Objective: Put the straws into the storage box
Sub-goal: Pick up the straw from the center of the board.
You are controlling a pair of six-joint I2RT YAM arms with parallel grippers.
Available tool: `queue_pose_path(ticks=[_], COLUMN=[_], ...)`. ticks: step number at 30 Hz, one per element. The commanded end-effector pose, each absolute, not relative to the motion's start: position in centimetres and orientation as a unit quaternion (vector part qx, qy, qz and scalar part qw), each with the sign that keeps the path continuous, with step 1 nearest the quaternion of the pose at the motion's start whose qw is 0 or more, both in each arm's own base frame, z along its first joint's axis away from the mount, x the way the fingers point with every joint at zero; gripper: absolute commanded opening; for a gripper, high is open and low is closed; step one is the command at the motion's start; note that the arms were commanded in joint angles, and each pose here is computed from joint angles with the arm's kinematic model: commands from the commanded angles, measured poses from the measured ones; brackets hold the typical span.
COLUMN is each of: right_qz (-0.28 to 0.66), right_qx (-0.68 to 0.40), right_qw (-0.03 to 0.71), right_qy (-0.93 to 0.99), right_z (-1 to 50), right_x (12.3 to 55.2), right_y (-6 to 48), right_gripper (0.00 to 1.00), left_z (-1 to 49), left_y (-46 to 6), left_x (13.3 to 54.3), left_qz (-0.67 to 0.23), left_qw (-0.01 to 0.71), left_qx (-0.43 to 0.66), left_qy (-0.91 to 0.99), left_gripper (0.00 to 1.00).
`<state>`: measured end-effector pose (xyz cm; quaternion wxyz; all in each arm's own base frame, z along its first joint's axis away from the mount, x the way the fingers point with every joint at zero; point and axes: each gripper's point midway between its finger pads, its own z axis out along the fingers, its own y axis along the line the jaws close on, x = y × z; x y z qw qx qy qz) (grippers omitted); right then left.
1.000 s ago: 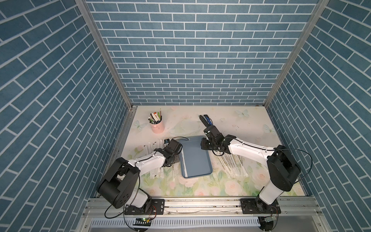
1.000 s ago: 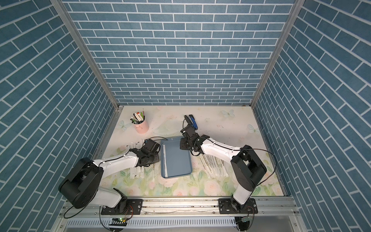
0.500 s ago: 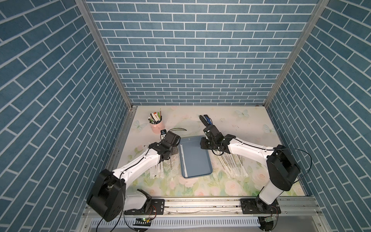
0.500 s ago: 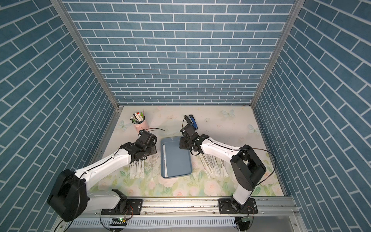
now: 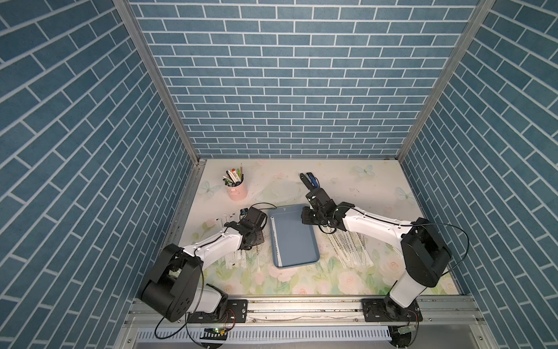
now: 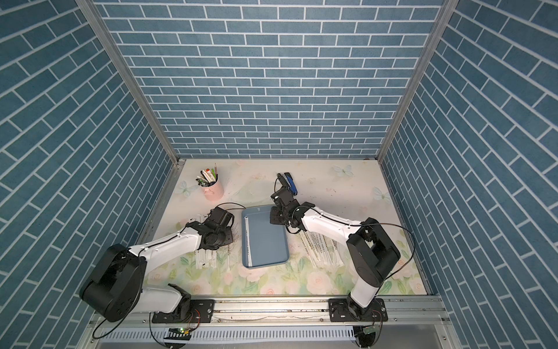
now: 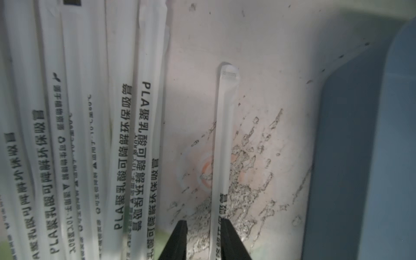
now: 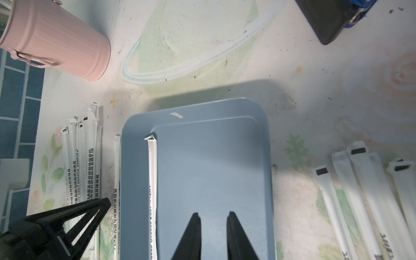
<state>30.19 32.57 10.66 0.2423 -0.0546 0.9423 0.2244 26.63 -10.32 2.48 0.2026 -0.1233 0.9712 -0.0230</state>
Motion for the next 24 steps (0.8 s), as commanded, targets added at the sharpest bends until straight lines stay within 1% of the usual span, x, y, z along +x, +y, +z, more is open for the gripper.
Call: queue_pose_path(ticks=[1,11,13,15,19,20,24], right_qz=[0.224,0.228,0.229,0.229,0.232,0.233,0.234], right_qx=[-0.063,-0.063,-0.062,-0.061,-0.062,-0.061,-0.062], right_qw=[0.249,0.247,0.249,0.251,0.252,0.252,0.252], right_qy=[0.94,0.94,0.939,0.938,0.937,0.937,0.937], right_z=[11.0,10.7,10.8,10.9,11.0,11.0,11.1], right_x=[30.1,30.0,30.1,30.2,30.2,30.2,30.2], right_y=[32.5,32.6,32.7,32.6,32.8,32.8,32.9], right_gripper=[0.23,0.23,0.23,0.23,0.23,0.23,0.23], left_z=[1.9,0.9,0.5,-0.1,-0.1,0.3,2.6], left_y=[-10.6,-10.9,-10.7,-10.3,-9.6,-9.5,-9.5], left_x=[27.1,26.9,26.4,25.9,25.3,25.5,26.8], left_qz=[-0.025,-0.023,-0.02,-0.014,0.003,0.006,0.009], left_qw=[0.206,0.198,0.194,0.186,0.183,0.189,0.212], left_qx=[-0.113,-0.105,-0.106,-0.108,-0.113,-0.114,-0.117], left_qy=[0.972,0.974,0.975,0.977,0.977,0.975,0.97], left_gripper=[0.29,0.27,0.22,0.13,0.01,0.0,0.0])
